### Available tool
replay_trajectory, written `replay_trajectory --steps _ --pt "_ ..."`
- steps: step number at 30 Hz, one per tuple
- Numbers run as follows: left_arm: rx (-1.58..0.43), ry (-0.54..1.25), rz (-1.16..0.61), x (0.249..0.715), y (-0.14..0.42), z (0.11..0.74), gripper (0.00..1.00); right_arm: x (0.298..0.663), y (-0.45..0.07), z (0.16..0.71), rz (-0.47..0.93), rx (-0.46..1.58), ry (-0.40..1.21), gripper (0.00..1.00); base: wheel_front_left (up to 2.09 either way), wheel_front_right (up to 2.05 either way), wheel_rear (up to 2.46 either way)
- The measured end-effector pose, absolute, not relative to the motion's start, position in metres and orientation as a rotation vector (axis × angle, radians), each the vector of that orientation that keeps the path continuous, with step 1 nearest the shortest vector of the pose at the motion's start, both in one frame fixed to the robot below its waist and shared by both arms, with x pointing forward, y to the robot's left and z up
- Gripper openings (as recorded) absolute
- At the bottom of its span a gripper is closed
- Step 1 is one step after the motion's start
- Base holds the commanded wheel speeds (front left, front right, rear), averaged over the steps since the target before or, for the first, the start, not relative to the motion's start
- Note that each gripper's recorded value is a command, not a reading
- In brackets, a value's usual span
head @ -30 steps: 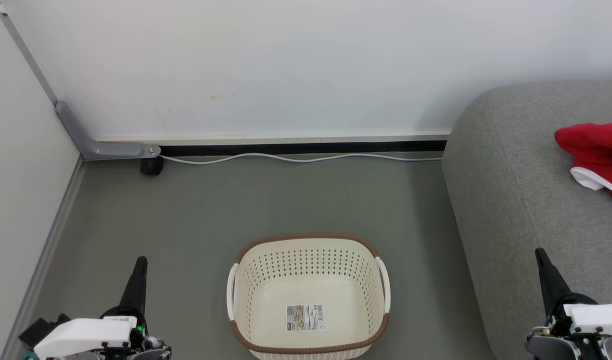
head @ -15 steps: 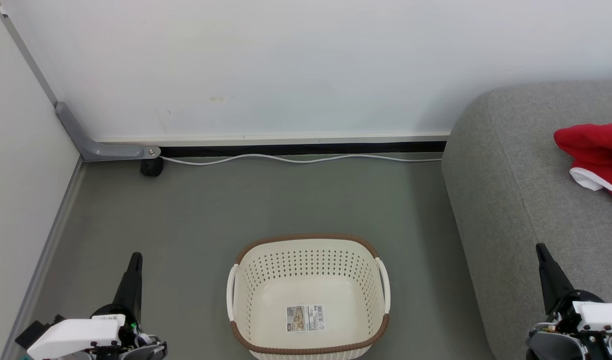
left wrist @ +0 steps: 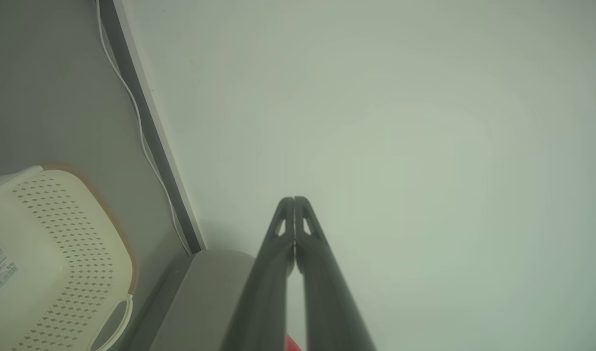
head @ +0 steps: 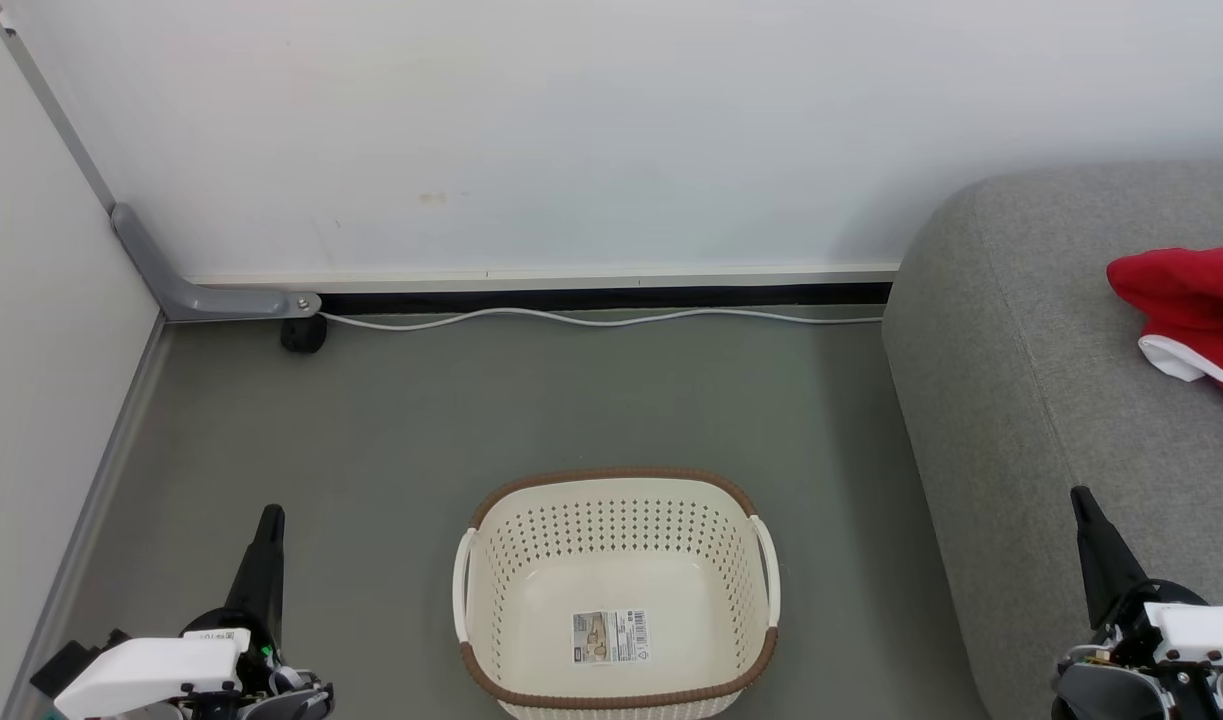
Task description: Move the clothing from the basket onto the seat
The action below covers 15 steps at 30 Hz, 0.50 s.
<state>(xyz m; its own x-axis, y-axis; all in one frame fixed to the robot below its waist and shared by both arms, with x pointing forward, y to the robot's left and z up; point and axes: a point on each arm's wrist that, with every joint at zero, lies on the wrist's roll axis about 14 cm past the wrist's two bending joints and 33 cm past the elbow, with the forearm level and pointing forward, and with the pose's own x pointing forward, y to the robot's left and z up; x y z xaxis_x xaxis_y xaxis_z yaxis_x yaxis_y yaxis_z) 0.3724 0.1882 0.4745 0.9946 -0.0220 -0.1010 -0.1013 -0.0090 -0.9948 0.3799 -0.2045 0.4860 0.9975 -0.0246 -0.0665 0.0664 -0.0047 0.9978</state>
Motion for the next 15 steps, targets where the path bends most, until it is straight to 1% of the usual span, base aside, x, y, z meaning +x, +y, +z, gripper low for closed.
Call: replay_trajectory --steps 15 --pt "-1.579 0.097 0.063 0.3724 0.1882 0.4745 0.0 0.3799 -0.2044 0.486 -0.072 1.574 0.033 0.0 0.0 0.0 0.0"
